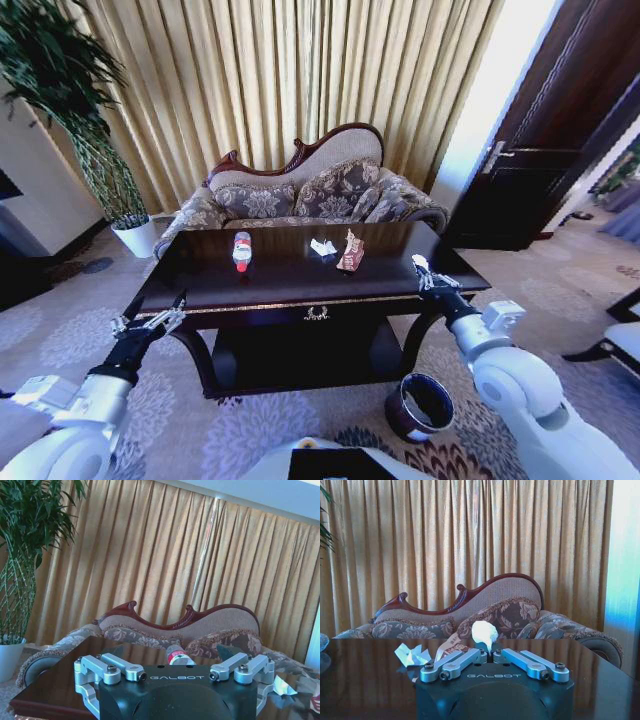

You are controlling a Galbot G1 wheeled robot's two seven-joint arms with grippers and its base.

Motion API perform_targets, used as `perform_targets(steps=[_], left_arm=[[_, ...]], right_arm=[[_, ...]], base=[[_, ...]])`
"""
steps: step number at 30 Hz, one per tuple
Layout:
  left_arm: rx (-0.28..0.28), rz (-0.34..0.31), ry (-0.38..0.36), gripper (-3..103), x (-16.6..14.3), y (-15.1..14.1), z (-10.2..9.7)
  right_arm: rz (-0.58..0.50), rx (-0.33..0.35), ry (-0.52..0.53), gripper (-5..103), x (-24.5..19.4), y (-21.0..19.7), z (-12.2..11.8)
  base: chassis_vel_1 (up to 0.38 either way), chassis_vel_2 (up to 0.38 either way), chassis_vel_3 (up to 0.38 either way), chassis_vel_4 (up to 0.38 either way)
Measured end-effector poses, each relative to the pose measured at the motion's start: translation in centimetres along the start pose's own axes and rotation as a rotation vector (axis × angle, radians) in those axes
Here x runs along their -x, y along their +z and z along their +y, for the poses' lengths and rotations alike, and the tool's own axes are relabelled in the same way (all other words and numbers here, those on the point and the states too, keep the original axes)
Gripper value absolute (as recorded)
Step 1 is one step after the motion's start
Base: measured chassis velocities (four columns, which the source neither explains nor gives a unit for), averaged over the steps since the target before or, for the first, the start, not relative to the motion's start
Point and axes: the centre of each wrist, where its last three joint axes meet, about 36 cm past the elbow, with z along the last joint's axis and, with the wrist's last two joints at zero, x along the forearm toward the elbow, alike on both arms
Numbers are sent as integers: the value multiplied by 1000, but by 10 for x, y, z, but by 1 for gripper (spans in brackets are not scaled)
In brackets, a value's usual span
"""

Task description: Move to the front of the table and place the trash on the table into the trash bin.

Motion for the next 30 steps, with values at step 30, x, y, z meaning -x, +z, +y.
perform_targets(steps=[30], left_arm=[[-15,-15,-4,100,-1,0,1]], right_arm=[[529,13,349,1,68,218,-104]], base=[[59,-57,-60,59]])
